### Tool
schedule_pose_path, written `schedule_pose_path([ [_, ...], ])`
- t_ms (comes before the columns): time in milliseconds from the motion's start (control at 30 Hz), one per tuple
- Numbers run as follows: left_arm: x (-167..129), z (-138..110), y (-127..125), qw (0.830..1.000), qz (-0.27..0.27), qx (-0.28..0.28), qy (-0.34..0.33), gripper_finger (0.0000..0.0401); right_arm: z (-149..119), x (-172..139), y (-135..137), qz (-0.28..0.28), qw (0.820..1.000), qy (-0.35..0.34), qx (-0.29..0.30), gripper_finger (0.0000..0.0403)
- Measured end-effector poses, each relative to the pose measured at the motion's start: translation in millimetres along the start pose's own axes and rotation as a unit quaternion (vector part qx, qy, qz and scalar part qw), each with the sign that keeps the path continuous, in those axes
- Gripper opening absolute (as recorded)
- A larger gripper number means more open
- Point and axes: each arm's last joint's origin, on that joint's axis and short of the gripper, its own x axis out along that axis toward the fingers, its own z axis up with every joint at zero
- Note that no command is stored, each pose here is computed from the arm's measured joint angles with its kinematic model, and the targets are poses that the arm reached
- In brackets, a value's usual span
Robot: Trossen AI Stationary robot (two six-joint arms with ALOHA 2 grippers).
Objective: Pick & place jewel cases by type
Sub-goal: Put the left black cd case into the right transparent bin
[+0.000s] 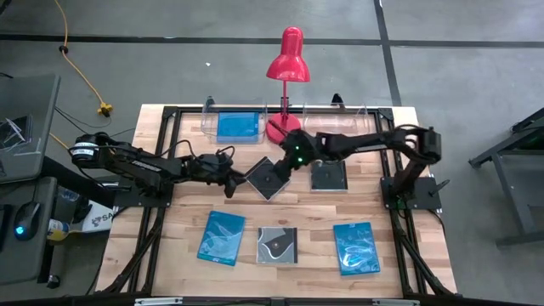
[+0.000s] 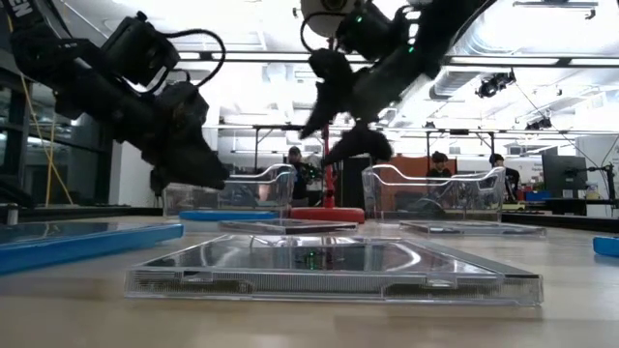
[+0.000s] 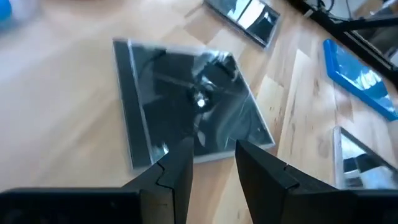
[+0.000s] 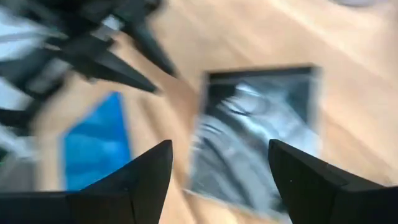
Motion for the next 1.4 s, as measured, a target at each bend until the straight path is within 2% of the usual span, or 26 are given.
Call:
schedule_pose_path([
  [100, 0.0, 0.6, 0.3, 1.000, 0.007, 0.028, -0.006, 0.0120, -10.8, -11.1, 3.0, -0.075, 0.997, 0.001, 0.024, 0.0252],
  [167, 0.0, -0.2, 1.3, 0.999, 0.017, 0.027, -0.004, 0.0120, -16.6, -12.9, 5.8, -0.103, 0.994, -0.004, 0.044, 0.0252],
  [433, -0.2, 7.8, 19.4, 0.998, 0.041, -0.048, -0.009, 0.0120, -34.6, -3.9, 16.9, -0.138, 0.983, -0.023, 0.117, 0.0252],
  [567, -1.5, 13.8, 33.2, 0.997, 0.036, -0.067, -0.001, 0.0120, -41.3, -2.7, 17.9, -0.159, 0.977, -0.024, 0.142, 0.0252],
  [667, -2.6, 16.2, 39.9, 0.998, 0.030, -0.052, 0.006, 0.0120, -49.7, -0.4, 18.7, -0.181, 0.970, -0.020, 0.163, 0.0252],
  [1000, -4.5, 19.1, 48.1, 1.000, -0.002, 0.003, 0.023, 0.0120, -76.7, 2.1, 40.3, -0.193, 0.950, -0.065, 0.238, 0.0252],
  [1200, -3.9, 17.1, 48.4, 0.999, -0.005, 0.034, 0.033, 0.0120, -93.1, 21.0, 47.2, -0.179, 0.941, -0.070, 0.278, 0.0252],
  [1400, 5.7, 10.9, 50.3, 0.996, -0.043, 0.028, 0.070, 0.0120, -95.7, 29.9, 48.5, -0.163, 0.937, -0.072, 0.299, 0.0252],
])
